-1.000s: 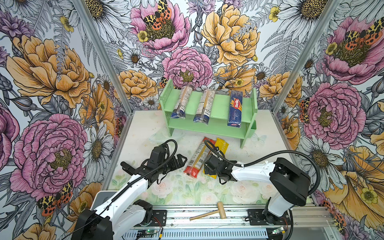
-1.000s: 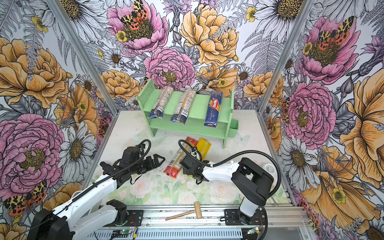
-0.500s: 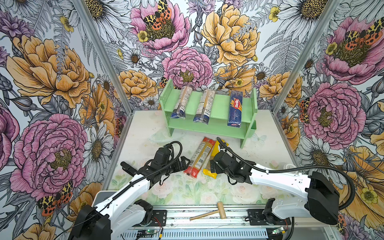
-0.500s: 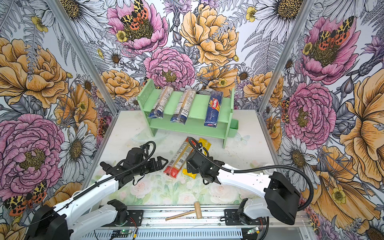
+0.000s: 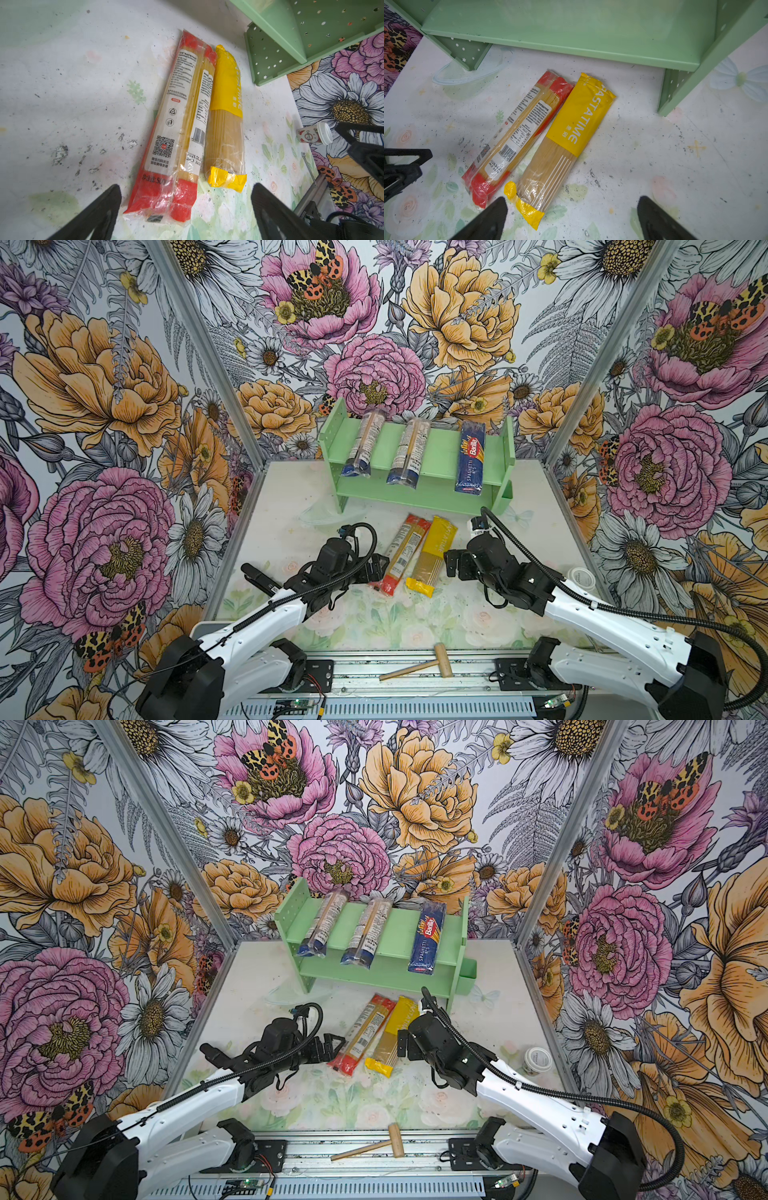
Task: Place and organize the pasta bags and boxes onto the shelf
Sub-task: 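Lift the right gripper away while the left gripper moves over the red-and-white bag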
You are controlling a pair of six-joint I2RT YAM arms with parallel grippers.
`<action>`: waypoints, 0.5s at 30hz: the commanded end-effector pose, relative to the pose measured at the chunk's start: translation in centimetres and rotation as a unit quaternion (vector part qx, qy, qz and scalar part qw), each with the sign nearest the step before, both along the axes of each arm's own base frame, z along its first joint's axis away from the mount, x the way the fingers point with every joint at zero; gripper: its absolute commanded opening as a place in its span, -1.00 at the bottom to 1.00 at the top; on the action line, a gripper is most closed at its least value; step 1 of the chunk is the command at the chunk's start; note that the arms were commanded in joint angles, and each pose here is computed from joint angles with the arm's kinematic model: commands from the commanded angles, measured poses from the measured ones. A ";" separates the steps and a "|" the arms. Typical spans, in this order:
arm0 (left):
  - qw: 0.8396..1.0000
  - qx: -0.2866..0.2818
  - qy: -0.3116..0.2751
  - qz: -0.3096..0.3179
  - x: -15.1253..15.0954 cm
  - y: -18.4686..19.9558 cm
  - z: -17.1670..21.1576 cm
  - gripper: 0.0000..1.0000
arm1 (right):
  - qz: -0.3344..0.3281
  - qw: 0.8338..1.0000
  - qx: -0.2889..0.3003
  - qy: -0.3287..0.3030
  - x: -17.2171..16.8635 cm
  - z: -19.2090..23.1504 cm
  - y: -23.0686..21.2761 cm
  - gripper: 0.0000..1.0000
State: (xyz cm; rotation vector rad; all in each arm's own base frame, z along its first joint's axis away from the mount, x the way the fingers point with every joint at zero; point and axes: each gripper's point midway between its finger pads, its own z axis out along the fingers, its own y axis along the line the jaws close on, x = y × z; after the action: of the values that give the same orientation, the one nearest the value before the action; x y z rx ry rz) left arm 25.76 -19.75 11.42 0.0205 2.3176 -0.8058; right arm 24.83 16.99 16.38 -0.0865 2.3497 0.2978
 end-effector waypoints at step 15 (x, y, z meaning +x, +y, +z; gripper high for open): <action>0.988 0.123 -0.091 -0.026 1.0 -0.6 -0.9 0.97 | -0.008 1.000 -0.009 0.002 0.0 0.3 -1.9 0.99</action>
State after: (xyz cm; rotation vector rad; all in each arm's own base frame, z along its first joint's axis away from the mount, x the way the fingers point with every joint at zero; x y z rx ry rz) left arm 25.73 -20.05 9.51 0.2070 2.2930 -0.5758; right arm 25.01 15.42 16.65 -0.0640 2.3538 0.2753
